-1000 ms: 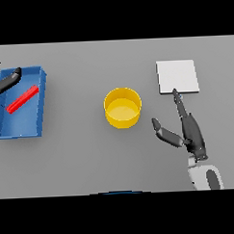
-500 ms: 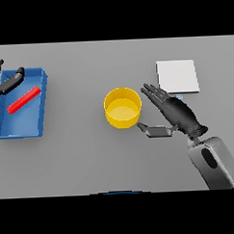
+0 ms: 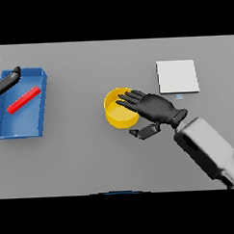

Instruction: Pick up the red beaker and tilt it to pour out 1 green nut into yellow bowl. Pick up the yellow bowl and place it on the metallic measuring scale.

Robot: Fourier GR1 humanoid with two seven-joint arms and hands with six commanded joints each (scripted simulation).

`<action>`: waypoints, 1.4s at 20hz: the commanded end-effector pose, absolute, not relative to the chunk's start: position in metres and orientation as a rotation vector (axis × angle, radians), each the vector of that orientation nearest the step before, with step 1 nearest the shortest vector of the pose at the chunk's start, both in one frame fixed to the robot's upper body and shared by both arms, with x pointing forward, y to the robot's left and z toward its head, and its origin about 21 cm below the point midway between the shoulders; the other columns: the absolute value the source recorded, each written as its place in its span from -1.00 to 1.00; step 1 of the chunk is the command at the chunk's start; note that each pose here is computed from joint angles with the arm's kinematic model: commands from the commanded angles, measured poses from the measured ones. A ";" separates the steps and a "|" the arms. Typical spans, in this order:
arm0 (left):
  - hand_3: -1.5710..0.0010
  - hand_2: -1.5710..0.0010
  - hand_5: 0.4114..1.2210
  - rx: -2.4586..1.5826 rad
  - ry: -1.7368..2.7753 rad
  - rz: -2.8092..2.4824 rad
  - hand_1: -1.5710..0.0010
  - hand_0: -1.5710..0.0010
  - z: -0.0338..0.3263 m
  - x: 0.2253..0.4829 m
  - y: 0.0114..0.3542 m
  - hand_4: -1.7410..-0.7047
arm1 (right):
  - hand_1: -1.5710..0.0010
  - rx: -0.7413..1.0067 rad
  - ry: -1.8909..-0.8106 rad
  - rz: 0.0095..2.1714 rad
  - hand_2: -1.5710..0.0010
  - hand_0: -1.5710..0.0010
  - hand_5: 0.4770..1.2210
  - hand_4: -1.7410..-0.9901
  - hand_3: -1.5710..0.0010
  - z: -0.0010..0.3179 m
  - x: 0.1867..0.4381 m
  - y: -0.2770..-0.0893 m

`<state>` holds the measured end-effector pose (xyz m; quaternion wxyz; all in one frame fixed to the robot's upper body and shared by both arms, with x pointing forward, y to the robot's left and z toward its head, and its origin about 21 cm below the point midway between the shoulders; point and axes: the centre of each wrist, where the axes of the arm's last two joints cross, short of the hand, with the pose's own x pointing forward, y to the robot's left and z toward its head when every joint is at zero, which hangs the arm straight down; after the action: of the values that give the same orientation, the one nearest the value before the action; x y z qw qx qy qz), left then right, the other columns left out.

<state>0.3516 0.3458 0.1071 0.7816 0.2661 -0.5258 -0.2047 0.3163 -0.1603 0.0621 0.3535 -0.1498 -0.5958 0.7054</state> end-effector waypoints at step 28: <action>1.00 1.00 -0.26 0.577 -1.130 -0.471 1.00 1.00 0.104 0.354 0.351 0.85 | -0.69 -0.283 -1.223 2.134 -0.59 -0.70 0.85 -0.78 -0.36 0.047 0.352 -0.119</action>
<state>0.3538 0.3510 0.1037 0.7798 0.2668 -0.5228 -0.2178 0.3525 -0.1187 0.0474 0.3265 -0.1079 -0.4673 0.8145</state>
